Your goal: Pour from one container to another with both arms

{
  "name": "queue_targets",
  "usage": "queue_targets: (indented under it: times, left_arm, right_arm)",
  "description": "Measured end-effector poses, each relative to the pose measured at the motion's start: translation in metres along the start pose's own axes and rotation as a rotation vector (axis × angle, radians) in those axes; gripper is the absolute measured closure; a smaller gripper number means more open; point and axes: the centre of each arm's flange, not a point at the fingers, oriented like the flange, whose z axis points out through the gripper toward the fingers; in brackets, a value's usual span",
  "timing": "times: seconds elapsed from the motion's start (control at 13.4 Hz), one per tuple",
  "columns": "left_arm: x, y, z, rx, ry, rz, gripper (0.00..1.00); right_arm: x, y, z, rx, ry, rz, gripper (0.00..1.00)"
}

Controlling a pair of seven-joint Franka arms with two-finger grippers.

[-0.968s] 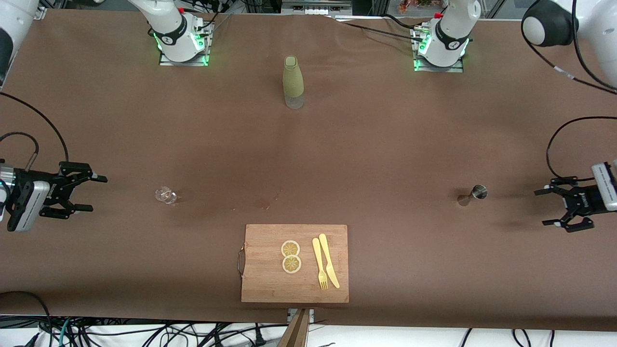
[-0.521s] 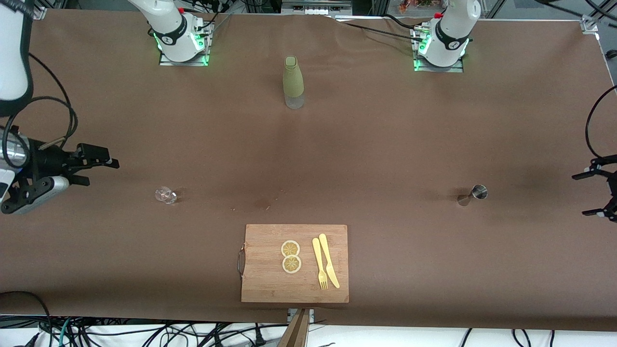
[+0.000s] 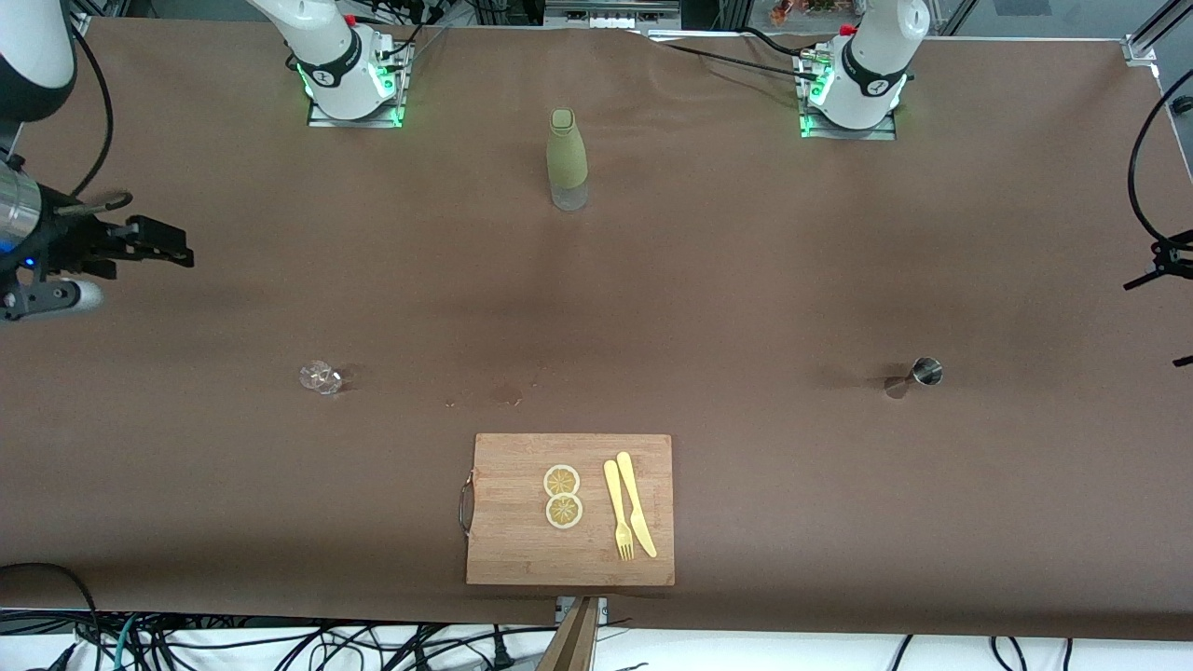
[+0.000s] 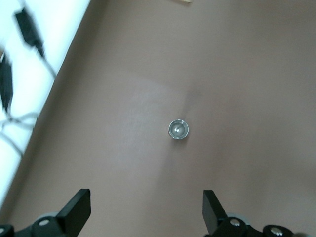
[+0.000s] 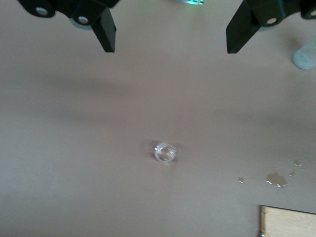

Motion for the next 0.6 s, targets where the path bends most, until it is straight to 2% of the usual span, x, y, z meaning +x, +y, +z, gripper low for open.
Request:
queue_targets:
  times: [0.15,0.37,0.6]
  left_arm:
    - [0.007,0.012,-0.006,0.012,-0.038,-0.164,0.0]
    - [0.021,0.034,-0.015,0.059,-0.119,-0.385,0.0]
    - [0.036,0.049,-0.015,0.062,-0.129,-0.571,0.0]
  right_arm:
    - [-0.009,0.004,-0.01,-0.038,0.011,0.005,0.0]
    - [-0.021,0.007,-0.028,-0.051,0.049,0.012,0.0]
    - [-0.03,0.011,-0.043,-0.058,0.083,0.021,0.0]
